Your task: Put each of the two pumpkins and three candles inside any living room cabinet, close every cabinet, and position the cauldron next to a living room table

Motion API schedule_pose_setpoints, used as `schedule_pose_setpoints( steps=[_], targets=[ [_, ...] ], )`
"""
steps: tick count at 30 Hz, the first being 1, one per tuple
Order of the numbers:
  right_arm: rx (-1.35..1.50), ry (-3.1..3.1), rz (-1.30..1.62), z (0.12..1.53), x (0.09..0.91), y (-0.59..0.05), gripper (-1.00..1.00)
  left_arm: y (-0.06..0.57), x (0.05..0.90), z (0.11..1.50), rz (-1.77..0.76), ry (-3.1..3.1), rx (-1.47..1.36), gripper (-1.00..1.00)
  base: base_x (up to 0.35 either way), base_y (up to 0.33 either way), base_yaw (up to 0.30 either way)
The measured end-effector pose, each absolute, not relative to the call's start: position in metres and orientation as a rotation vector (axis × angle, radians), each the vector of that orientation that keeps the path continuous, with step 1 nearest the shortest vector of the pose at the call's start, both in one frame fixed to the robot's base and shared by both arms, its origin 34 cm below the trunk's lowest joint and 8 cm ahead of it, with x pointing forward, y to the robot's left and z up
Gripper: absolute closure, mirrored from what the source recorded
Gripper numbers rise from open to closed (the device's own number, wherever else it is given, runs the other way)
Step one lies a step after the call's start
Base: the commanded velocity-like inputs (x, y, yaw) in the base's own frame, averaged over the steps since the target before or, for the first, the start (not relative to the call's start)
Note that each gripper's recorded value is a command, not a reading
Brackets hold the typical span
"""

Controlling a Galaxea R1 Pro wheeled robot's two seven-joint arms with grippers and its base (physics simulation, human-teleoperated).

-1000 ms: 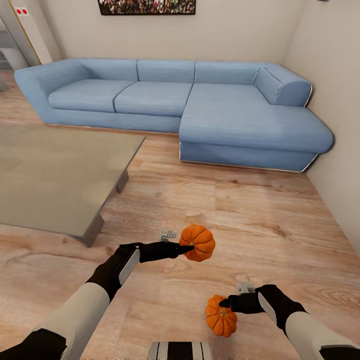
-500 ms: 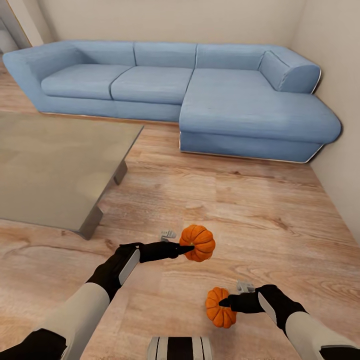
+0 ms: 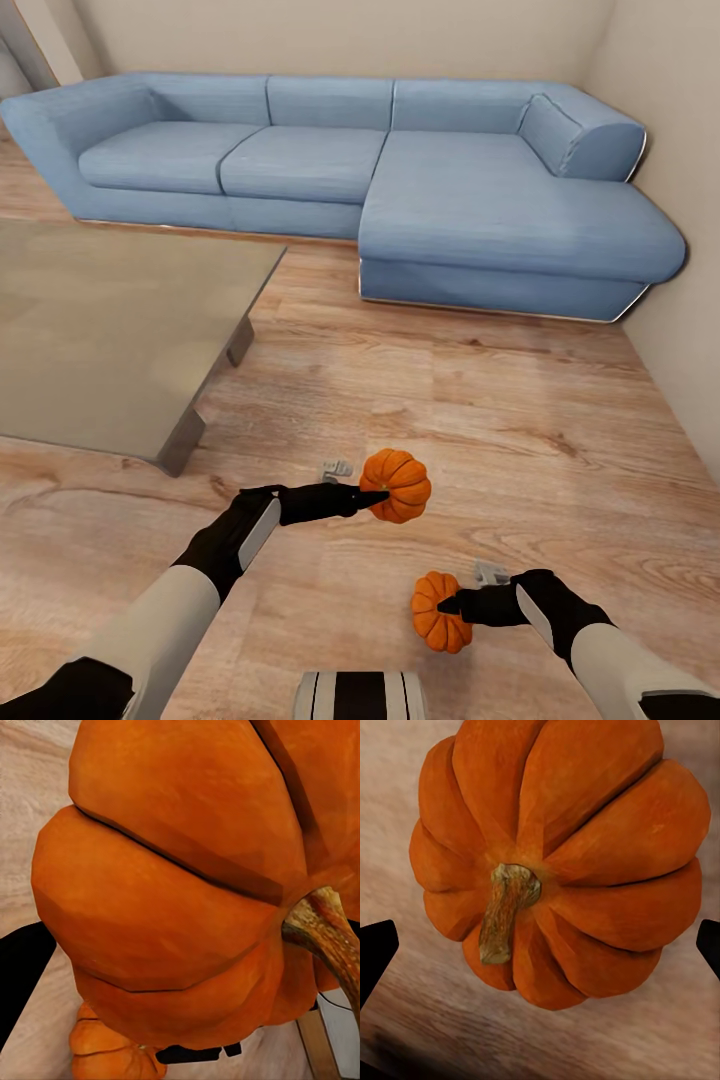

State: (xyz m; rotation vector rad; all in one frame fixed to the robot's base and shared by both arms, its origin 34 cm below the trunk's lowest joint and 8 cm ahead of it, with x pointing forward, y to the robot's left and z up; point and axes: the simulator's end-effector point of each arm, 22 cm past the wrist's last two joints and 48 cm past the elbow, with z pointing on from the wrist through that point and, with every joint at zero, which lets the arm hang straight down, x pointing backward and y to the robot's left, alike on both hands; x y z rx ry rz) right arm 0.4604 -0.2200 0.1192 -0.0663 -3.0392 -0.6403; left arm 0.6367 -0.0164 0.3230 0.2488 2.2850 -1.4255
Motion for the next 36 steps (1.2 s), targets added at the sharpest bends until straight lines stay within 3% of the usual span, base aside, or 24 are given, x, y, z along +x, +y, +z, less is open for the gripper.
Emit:
schedule_pose_setpoints(
  steps=[36],
  targets=[
    [-0.060,-3.036,-0.634,0.102,0.452,-0.221,-1.00,-0.017,0.628,0.299,-1.447,2.322,0.228,1.00,0.026,0.000,0.000]
  ],
)
